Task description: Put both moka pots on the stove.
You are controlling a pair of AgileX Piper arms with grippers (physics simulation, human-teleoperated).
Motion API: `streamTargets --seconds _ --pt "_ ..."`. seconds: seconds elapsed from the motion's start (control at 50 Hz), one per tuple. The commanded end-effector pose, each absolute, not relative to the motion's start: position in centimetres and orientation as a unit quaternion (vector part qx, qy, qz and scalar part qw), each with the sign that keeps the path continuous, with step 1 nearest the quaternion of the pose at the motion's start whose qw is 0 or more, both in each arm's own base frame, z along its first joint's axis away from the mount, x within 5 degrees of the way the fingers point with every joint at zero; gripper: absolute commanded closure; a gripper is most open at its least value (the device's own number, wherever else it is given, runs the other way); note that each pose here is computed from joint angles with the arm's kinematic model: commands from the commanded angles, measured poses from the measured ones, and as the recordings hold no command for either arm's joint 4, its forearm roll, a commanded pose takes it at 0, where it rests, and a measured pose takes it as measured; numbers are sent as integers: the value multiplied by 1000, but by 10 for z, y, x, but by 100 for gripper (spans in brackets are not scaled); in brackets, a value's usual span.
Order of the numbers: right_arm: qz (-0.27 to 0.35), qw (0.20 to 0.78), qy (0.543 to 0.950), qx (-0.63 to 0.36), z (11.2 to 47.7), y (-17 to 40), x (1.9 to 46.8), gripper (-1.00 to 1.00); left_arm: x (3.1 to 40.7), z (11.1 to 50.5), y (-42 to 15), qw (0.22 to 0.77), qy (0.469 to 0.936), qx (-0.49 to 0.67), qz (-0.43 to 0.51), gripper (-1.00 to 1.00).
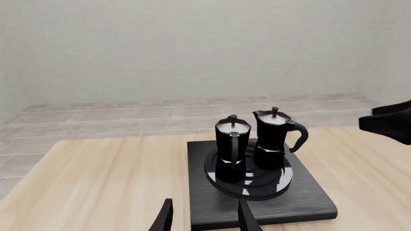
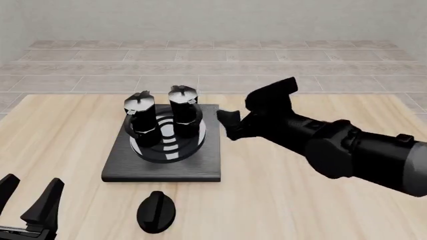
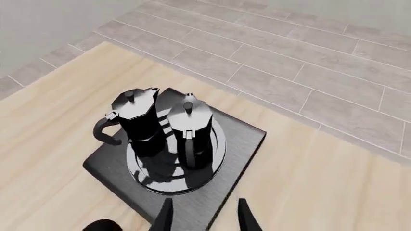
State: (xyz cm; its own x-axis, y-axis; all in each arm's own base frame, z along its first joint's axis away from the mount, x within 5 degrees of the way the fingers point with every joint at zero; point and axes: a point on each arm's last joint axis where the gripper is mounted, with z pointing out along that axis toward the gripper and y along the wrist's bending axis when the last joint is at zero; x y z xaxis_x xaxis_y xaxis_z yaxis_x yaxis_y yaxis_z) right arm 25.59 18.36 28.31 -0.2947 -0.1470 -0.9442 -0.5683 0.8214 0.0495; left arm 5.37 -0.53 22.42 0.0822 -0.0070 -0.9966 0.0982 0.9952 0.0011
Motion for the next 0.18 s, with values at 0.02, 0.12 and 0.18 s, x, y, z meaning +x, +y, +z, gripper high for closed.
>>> streamTargets --seconds 0.02,0.12,0.18 --pt "194 563 774 -215 287 150 218 -100 54 224 -5 735 676 34 -36 -100" --pt "194 573 770 -202 284 132 200 -100 54 224 -5 735 676 34 -36 -100" --pt "194 577 769 -197 282 123 190 -100 54 224 -5 735 676 34 -36 -100"
